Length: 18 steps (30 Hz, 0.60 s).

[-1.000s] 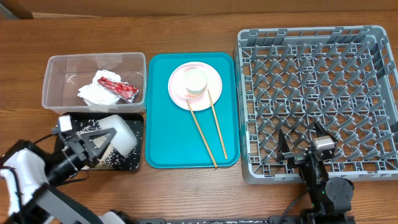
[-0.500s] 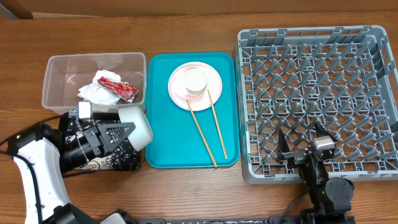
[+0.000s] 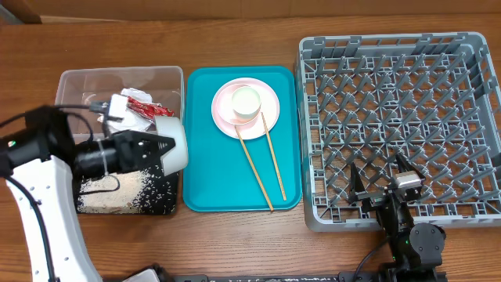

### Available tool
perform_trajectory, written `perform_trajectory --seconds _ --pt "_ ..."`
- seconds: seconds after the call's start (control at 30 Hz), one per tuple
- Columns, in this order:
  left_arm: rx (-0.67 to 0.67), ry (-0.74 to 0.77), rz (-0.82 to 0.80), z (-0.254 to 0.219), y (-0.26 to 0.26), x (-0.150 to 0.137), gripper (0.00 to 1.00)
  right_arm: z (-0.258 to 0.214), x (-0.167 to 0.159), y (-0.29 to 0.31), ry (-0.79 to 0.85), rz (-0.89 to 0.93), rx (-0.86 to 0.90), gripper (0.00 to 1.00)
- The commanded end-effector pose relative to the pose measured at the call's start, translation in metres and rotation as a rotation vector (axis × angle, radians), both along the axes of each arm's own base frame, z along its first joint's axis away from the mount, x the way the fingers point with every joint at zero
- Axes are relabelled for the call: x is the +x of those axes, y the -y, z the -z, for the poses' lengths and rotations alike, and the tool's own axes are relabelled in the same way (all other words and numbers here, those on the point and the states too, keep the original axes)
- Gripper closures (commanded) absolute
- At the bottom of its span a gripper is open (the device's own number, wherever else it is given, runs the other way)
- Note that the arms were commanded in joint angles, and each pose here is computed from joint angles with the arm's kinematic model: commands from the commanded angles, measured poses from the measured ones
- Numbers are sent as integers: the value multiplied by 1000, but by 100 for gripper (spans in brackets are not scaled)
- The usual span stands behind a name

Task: Sort waste into correct bins and load items into the dishwasher
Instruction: 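Carry the emptied white bowl with left gripper and set it on teal tray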

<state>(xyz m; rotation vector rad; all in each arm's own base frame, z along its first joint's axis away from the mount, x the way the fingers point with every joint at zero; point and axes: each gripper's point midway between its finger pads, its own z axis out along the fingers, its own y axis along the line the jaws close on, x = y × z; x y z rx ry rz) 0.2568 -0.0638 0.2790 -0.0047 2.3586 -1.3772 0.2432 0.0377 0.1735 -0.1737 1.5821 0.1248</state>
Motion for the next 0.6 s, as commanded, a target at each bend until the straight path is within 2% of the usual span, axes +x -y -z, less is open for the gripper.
perform_trajectory --seconds 0.0,0.13,0.33,0.57 --pt "239 -180 -85 23 -2 -4 96 2 0 0 3 0 0 0" --pt "392 -192 -35 38 18 -4 96 2 0 0 3 0 0 0" --pt "699 -212 -44 69 37 -6 96 2 0 0 3 0 0 0" --pt "953 -213 -48 104 60 -11 96 2 0 0 3 0 0 0"
